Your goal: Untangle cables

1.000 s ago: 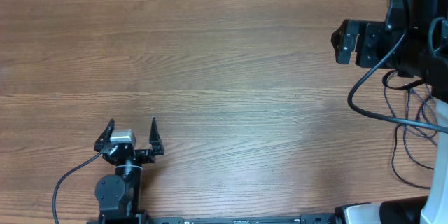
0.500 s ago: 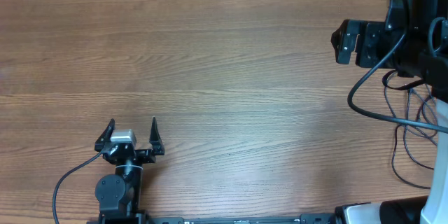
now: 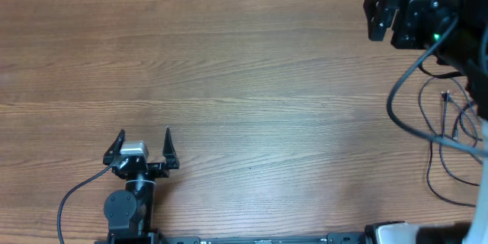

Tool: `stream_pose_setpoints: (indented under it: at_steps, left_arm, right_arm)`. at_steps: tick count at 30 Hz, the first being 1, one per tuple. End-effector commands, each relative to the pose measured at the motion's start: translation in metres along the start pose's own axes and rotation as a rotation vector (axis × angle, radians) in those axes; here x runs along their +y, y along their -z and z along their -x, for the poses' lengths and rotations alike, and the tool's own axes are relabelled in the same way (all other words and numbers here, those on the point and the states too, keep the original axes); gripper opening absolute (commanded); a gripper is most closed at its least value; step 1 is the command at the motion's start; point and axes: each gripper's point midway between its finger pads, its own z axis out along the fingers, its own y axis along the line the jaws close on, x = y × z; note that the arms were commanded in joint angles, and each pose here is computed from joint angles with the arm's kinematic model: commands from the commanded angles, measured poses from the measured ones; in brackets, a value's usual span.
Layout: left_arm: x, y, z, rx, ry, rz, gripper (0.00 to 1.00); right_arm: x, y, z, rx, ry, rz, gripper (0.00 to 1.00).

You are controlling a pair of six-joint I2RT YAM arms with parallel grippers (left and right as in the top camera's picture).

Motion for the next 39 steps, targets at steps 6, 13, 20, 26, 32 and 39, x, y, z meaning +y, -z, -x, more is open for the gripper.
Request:
stream_pose_setpoints:
  at_steps: [6, 13, 20, 26, 32, 39]
  left_arm:
    - [0.0, 0.0, 0.0, -0.003, -0.02, 0.002, 1.0]
    - [0.0, 0.0, 0.0, -0.003, -0.02, 0.002, 1.0]
    - [0.0, 0.0, 0.0, -0.003, -0.02, 0.002, 1.0]
    - [0.0, 0.0, 0.0, -0.003, -0.02, 0.002, 1.0]
    - [0.0, 0.0, 0.0, -0.003, -0.02, 0.002, 1.0]
    - [0.0, 0.0, 0.0, -0.003, -0.02, 0.002, 1.0]
  right_arm:
    - [0.008, 0.016, -0.006, -0.323, 0.023, 0.102, 1.0]
    - [-0.003, -0.005, -0.064, -0.611, 0.043, 0.152, 1.0]
    - [-0.013, -0.006, -0.118, -0.881, 0.063, 0.198, 1.0]
    - [-0.021, -0.008, -0.161, -0.998, 0.071, 0.217, 1.0]
    - [-0.03, -0.022, -0.197, -0.973, 0.064, 0.203, 1.0]
    - [-0.036, -0.042, -0.217, -0.85, 0.056, 0.172, 1.0]
